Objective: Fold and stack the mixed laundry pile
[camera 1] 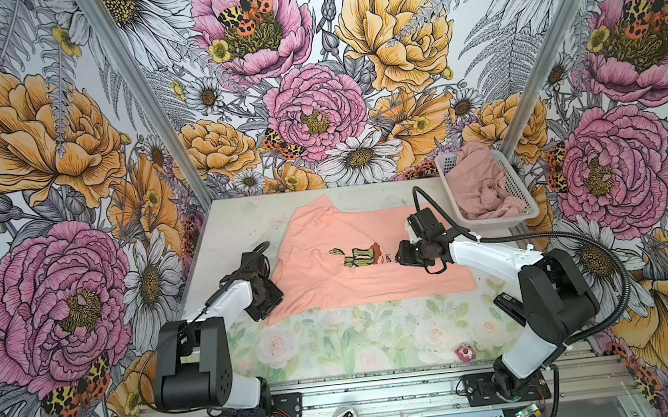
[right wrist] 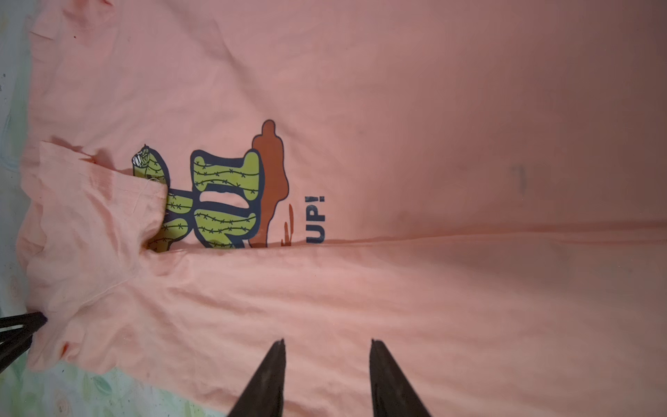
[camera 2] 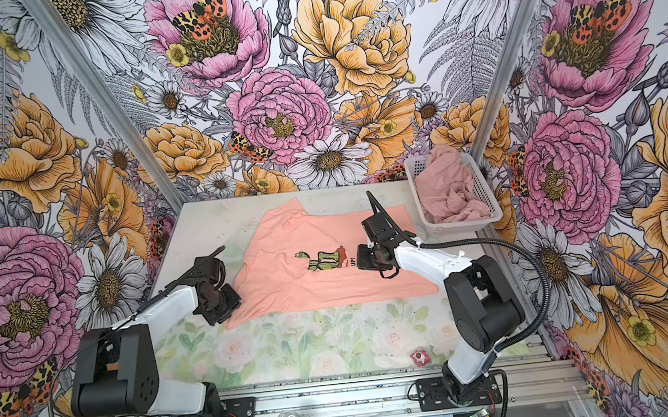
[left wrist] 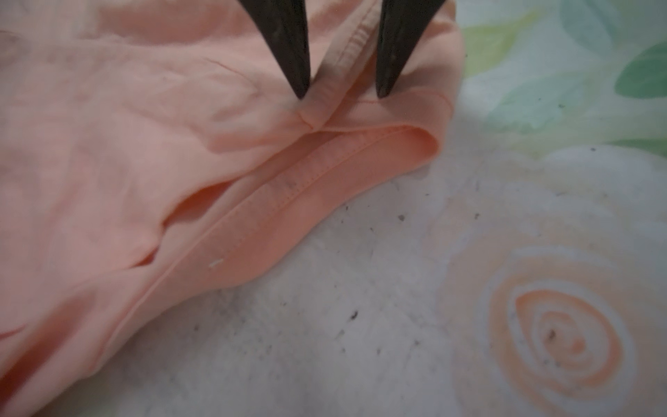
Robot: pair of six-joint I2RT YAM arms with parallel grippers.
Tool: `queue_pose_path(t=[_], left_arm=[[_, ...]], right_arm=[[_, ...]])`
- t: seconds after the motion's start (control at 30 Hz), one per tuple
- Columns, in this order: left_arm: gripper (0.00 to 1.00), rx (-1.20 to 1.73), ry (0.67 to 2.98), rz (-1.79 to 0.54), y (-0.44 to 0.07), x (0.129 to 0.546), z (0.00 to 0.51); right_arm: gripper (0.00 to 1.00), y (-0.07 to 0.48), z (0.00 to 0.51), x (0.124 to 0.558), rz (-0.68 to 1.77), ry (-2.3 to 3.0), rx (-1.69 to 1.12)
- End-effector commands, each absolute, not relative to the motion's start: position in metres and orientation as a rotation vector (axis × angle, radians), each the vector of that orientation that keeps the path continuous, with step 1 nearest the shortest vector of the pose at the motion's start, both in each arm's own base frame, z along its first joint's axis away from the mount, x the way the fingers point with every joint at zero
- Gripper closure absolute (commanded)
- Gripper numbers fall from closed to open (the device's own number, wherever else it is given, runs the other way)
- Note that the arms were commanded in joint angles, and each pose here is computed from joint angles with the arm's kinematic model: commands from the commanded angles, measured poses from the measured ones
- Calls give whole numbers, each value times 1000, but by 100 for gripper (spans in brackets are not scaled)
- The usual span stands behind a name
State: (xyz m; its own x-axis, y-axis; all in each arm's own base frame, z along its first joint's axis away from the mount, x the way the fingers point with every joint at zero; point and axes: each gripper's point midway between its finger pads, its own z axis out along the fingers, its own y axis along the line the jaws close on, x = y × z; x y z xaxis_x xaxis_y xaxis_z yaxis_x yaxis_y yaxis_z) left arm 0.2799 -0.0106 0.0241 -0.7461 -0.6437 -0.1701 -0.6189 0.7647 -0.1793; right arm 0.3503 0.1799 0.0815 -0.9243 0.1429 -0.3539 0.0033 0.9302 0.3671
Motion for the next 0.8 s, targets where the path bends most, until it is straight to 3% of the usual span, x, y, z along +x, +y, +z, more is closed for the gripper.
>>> queue_pose_path(t=[0.0, 0.17, 0.53, 0.67, 0.77], left_arm=[[75, -913, 2737, -134, -8, 293, 28], [88, -869, 2730, -98, -4, 300, 33], [89, -765, 2754, 47, 15, 305, 42], [81, -776, 2755, 57, 20, 305, 39], [63, -793, 2756, 37, 22, 306, 38]], right_arm=[[60, 165, 81, 344, 488, 2706, 122], [60, 141, 58, 333, 448, 2759, 204], [60, 94, 13, 302, 281, 2862, 343], [60, 87, 13, 300, 250, 2860, 358], [60, 85, 13, 300, 249, 2863, 366]])
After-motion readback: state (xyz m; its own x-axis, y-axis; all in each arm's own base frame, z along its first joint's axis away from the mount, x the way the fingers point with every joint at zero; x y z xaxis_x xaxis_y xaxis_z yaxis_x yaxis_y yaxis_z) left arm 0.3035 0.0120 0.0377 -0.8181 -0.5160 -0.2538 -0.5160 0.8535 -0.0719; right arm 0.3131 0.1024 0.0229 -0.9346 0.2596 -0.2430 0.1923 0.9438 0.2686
